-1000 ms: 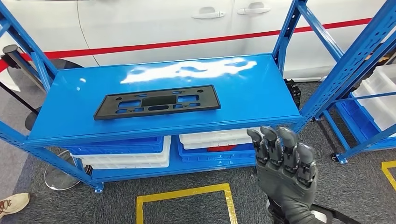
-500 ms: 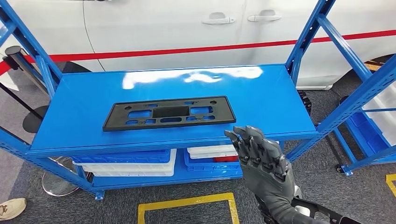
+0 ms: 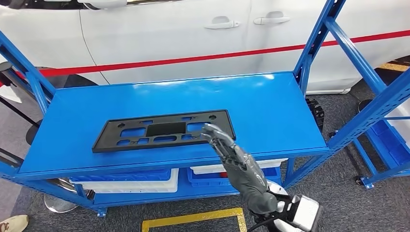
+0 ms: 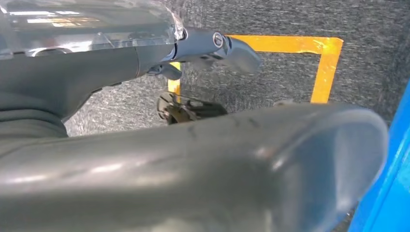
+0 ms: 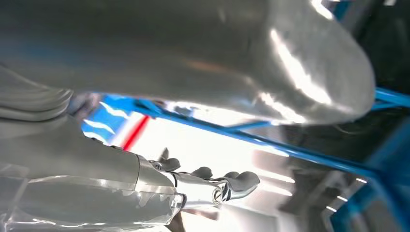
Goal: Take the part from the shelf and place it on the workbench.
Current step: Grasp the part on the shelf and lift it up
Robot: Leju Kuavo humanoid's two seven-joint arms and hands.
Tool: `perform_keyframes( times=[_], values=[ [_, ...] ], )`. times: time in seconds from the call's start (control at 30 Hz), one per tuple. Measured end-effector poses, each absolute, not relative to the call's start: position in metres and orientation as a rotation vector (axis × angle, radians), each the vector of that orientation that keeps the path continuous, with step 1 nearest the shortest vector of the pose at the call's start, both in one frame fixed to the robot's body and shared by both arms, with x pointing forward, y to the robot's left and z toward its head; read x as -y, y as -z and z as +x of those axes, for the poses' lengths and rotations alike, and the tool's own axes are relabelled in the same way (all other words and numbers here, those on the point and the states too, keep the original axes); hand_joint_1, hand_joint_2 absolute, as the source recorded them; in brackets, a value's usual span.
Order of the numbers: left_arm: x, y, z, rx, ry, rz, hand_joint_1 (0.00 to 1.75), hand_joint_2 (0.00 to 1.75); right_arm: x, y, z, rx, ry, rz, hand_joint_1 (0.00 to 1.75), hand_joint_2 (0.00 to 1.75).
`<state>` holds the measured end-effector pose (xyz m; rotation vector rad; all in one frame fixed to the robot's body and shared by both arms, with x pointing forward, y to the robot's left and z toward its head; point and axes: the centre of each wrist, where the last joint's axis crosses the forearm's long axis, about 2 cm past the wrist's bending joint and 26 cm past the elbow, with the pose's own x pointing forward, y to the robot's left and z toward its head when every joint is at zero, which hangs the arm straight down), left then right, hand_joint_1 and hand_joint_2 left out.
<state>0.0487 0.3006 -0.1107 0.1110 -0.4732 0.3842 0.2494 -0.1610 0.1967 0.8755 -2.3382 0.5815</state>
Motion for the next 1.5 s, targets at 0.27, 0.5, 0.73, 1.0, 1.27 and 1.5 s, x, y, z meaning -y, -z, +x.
perform_keyframes(
  times=[0.27, 0.5, 0.73, 1.0, 1.27, 1.5],
  values=[
    [-0.301, 0.111, 0.046, 0.471, -0.39, 0.118, 0.0, 0.0, 0.141, -0.17, 0.255, 2.184, -0.763, 0.859, 0.0, 1.75],
    [-0.3, 0.111, 0.045, 0.475, -0.386, 0.118, 0.0, 0.0, 0.118, -0.16, 0.26, 2.144, -0.974, 0.637, 0.0, 1.75],
    [-0.296, 0.111, 0.044, 0.486, -0.383, 0.124, 0.0, 0.0, 0.085, -0.162, 0.275, 2.278, -1.159, 0.152, 0.0, 1.75],
    [-0.295, 0.111, 0.044, 0.481, -0.368, 0.126, 0.0, 0.0, 0.034, -0.167, 0.282, 2.357, -1.334, -0.323, 0.0, 1.75],
    [-0.295, 0.111, 0.046, 0.483, -0.347, 0.133, 0.0, 0.0, -0.004, -0.15, 0.279, 2.337, -1.496, -0.554, 0.0, 1.75],
    [-0.292, 0.111, 0.046, 0.475, -0.337, 0.134, 0.0, 0.0, -0.01, -0.133, 0.277, 2.201, -1.631, -0.638, 0.0, 1.75]
  ],
)
